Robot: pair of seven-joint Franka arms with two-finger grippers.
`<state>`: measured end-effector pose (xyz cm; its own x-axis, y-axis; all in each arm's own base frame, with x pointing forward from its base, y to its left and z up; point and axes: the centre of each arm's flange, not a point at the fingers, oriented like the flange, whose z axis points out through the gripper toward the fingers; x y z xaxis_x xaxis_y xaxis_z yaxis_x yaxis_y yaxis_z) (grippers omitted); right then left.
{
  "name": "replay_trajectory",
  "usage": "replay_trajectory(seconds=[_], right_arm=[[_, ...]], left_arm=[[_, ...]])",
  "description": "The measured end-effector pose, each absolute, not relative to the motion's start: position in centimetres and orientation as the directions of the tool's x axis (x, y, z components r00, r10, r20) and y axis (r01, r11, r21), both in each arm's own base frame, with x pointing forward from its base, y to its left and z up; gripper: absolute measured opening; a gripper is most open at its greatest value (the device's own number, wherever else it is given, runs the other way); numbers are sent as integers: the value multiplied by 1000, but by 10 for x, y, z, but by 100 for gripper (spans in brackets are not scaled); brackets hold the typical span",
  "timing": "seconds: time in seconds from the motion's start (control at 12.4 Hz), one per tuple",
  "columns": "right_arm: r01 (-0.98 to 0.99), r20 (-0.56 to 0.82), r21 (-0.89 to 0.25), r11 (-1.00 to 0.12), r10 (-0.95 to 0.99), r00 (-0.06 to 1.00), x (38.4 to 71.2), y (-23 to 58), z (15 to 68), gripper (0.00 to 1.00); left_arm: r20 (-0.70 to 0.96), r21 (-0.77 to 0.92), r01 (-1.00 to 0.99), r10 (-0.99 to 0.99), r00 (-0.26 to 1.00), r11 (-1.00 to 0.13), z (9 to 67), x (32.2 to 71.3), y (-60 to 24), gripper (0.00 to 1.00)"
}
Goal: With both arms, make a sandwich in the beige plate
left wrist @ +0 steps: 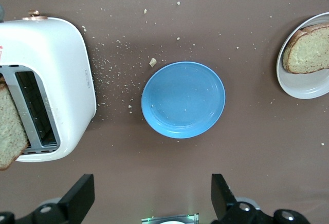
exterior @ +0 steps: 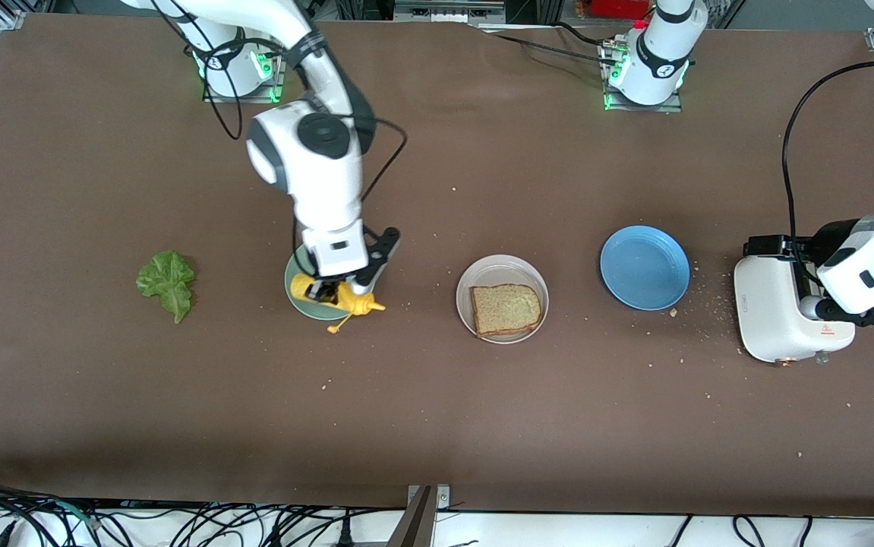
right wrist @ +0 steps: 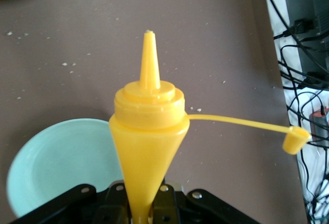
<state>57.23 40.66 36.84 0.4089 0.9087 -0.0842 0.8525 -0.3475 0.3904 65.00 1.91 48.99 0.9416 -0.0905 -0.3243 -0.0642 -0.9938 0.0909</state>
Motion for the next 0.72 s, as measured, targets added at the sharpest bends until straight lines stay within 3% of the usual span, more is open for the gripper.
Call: replay_trajectory(seconds=[0.4, 0.72], right_arm=[[817, -301, 508, -273, 832, 466, 513, 491, 332, 8], [762, -274, 579, -290, 811, 518, 471, 543, 305, 8]], left_arm=[[-325, 91, -66, -92, 941, -994, 490, 650, 18, 100], [-326, 91, -66, -92, 941, -994, 489, 650, 18, 100]])
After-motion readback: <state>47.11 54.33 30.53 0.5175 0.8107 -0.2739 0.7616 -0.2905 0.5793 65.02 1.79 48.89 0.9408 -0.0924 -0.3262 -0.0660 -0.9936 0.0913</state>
